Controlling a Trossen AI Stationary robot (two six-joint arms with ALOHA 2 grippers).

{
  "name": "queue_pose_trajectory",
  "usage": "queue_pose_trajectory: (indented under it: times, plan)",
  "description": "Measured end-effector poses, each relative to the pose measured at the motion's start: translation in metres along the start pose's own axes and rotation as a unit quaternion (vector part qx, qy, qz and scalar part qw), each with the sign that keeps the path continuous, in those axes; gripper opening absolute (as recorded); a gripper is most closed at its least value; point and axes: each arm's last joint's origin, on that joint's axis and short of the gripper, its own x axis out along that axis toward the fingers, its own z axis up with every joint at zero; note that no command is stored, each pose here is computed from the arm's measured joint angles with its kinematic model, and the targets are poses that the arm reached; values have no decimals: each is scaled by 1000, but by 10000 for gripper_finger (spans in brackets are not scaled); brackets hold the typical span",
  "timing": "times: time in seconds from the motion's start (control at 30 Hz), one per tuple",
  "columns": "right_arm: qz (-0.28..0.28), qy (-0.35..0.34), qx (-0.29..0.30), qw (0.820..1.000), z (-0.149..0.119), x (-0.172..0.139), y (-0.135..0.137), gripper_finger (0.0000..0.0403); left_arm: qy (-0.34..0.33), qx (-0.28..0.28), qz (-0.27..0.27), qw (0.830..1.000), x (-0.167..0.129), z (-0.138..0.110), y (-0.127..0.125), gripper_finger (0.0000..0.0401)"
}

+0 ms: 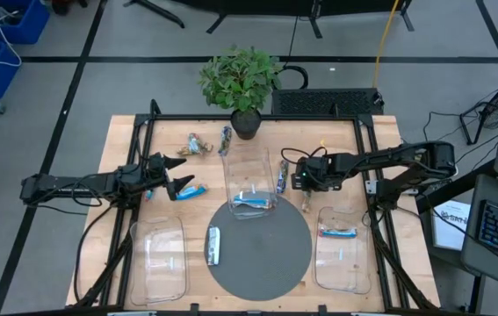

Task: Pick and place Granola Bars by type
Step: Put the right yellow granola bar into the middle transparent bin

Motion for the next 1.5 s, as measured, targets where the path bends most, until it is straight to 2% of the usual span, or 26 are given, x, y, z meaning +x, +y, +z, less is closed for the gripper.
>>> queue_pose_trajectory:
  times: [0.27, 0.37, 0.67, 1.03, 1.2, 1.5]
  plan:
    - [0, -1, -12, 1000, 0, 0, 0, 35, 0, 0, 0, 1000, 0, 0, 0, 379]
    - [-1, -4, -17, 1000, 1, 0, 0, 11, 0, 0, 0, 1000, 0, 0, 0, 379]
    - [-4, -16, -37, 999, 3, 0, -1, 3, 0, 0, 0, 1000, 0, 0, 0, 379]
    - [28, -53, -58, 997, 12, -18, -3, 0, 0, 0, 0, 1000, 0, 0, 0, 379]
    - [83, -78, -79, 990, 18, -32, 2, 0, 0, 0, 0, 1000, 0, 0, 0, 379]
    - [177, -146, -130, 965, 31, -68, 3, 0, 0, 0, 0, 1000, 0, 0, 0, 379]
